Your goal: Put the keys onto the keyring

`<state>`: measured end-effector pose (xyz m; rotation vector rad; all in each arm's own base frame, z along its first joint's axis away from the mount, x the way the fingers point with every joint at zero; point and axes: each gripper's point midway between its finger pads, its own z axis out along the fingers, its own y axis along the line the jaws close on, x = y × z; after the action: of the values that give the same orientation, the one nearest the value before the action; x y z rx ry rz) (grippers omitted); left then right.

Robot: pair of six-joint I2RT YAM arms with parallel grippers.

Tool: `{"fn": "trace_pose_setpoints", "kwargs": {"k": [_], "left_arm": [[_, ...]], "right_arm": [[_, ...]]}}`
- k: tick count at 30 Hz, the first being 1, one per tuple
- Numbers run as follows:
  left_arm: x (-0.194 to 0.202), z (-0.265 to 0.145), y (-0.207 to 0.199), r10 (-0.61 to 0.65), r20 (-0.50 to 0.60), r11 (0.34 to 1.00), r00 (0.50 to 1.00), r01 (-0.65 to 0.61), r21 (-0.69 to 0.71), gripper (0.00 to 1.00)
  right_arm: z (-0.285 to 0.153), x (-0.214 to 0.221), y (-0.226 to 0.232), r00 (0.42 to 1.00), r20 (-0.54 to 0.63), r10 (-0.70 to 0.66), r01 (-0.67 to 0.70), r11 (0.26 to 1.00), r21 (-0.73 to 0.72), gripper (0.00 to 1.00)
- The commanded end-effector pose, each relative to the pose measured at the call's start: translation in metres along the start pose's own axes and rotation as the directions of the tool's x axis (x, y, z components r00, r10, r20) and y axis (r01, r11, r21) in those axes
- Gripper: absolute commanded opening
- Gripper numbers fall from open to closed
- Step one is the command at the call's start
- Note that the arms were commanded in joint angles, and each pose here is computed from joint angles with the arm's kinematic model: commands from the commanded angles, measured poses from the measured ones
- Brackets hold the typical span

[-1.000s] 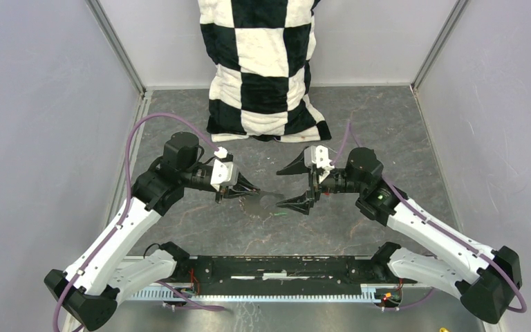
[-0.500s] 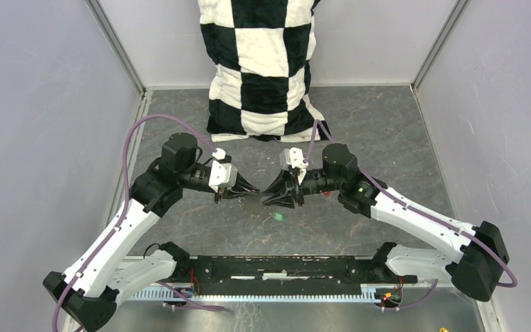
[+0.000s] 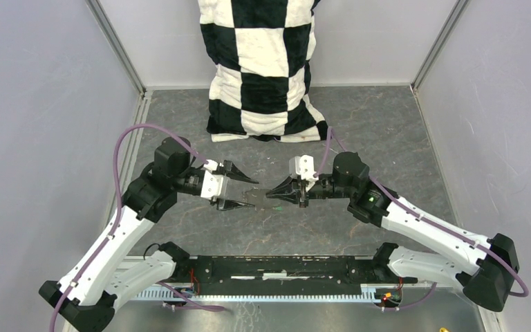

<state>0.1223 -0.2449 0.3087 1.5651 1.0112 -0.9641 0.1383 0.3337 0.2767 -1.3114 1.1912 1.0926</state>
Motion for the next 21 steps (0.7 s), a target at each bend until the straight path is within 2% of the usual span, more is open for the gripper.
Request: {"fn": "trace_pose_setpoints", "kwargs": {"k": [1, 3, 9, 10, 13, 15, 18, 21], "left_arm": [[-0.002, -0.006, 0.002, 0.154, -0.020, 0.988, 0.988, -0.154, -0.017, 0.68], [0.000, -0.008, 0.007, 0.214, -0.045, 0.976, 0.976, -0.216, -0.038, 0.75], [0.001, -0.013, 0.016, 0.239, -0.082, 0.964, 0.968, -0.247, -0.097, 0.77], [0.003, -0.014, 0.013, 0.274, -0.088, 0.956, 0.958, -0.281, -0.084, 0.77], [0.011, -0.019, 0.002, 0.452, -0.111, 0.887, 0.885, -0.459, -0.051, 0.76], [0.011, -0.021, 0.000, 0.497, -0.115, 0.861, 0.860, -0.505, -0.056, 0.74], [0.004, -0.021, 0.001, 0.475, -0.096, 0.873, 0.875, -0.482, -0.077, 0.67], [-0.001, -0.020, 0.006, 0.414, -0.086, 0.903, 0.906, -0.421, -0.084, 0.64]], "right_arm": [[-0.004, -0.022, -0.004, 0.989, 0.043, -0.138, 0.138, 0.990, 0.019, 0.01], [-0.004, -0.021, -0.001, 0.988, 0.033, -0.153, 0.153, 0.988, -0.002, 0.00], [-0.007, -0.019, -0.002, 0.983, -0.004, -0.186, 0.186, 0.983, 0.006, 0.00], [-0.008, -0.019, -0.002, 0.982, -0.007, -0.189, 0.189, 0.982, 0.009, 0.00], [-0.011, -0.019, -0.002, 0.981, -0.019, -0.195, 0.195, 0.981, 0.008, 0.01], [-0.012, -0.020, -0.002, 0.979, -0.024, -0.203, 0.203, 0.979, 0.009, 0.01], [-0.013, -0.019, 0.000, 0.980, -0.031, -0.196, 0.196, 0.981, 0.005, 0.00], [-0.012, -0.020, 0.000, 0.982, -0.024, -0.186, 0.186, 0.982, 0.002, 0.00]]}}
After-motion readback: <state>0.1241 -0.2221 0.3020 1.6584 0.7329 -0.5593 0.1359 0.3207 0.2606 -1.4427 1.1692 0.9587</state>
